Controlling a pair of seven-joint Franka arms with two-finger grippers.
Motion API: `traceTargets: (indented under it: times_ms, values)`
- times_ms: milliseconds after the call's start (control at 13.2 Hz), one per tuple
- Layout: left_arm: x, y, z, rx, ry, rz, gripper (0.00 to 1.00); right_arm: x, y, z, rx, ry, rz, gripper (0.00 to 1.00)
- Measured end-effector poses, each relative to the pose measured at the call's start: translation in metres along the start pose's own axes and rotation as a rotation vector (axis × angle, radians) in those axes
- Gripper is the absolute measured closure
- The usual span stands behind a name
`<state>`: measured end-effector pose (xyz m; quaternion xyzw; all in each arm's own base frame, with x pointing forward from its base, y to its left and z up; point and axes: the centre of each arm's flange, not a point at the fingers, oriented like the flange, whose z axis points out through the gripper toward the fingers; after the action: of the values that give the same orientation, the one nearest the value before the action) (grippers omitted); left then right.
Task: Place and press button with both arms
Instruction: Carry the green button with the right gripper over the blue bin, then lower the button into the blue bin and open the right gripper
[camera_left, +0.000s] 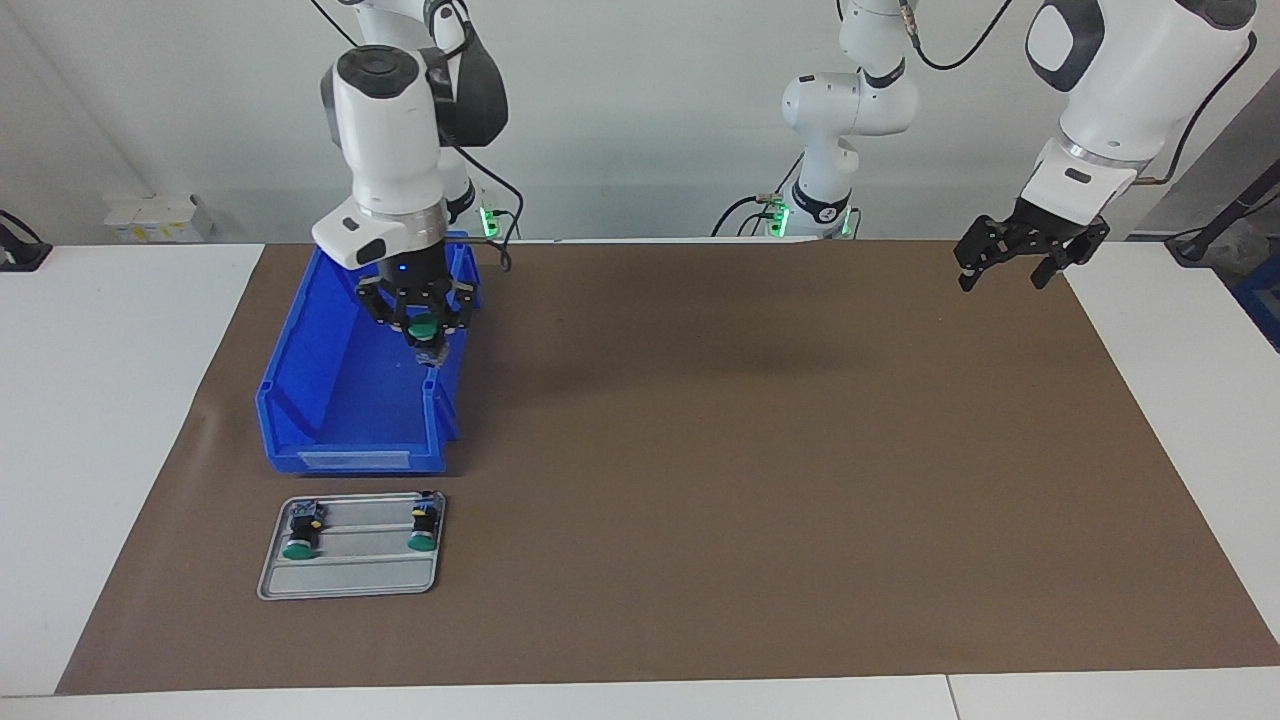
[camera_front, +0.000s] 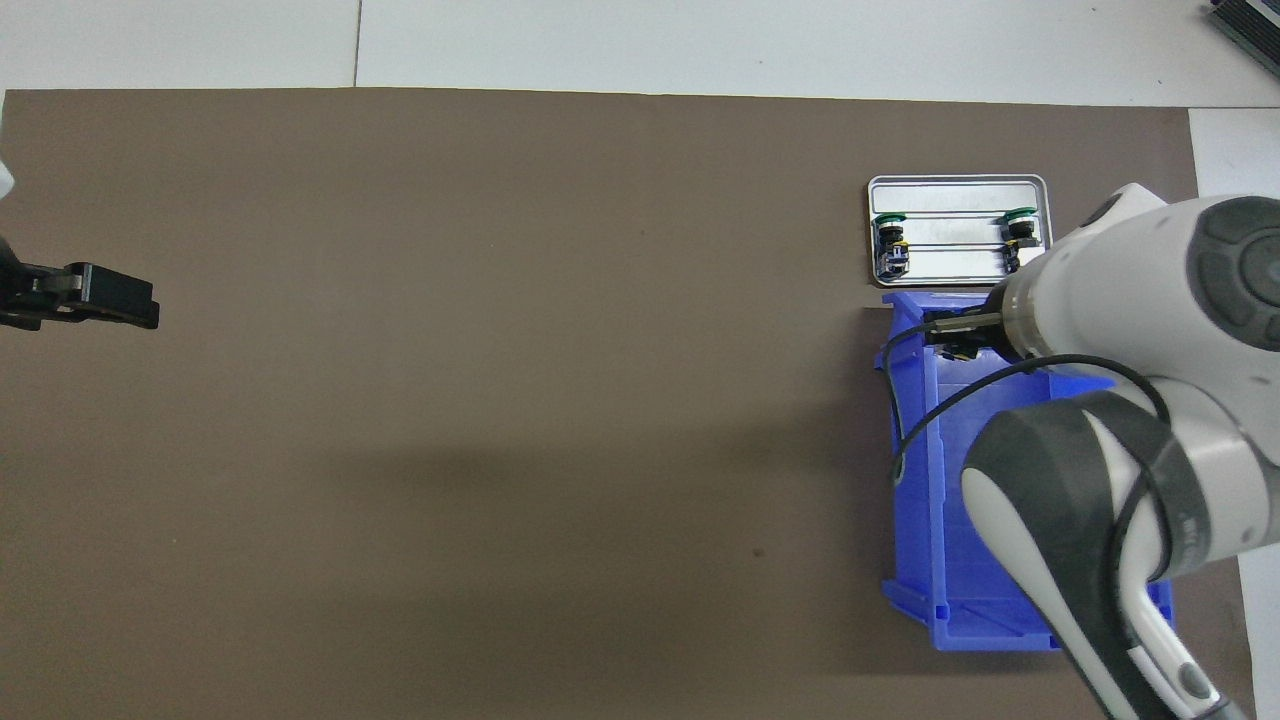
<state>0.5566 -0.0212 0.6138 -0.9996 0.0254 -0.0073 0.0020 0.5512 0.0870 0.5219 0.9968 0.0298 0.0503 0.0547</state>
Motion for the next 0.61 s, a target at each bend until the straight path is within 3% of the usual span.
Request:
traceTargets:
  times_ms: [304, 607]
  values:
    - [0.000, 0.000, 0.000, 0.000, 0.000, 0.000, 0.00, -0.004, 0.062, 0.034, 0.022, -0.023, -0.173, 0.64]
    - [0.000, 0.000, 0.000, 0.000, 0.000, 0.000, 0.00, -0.002, 0.085, 0.091, 0.028, -0.018, -0.228, 0.64]
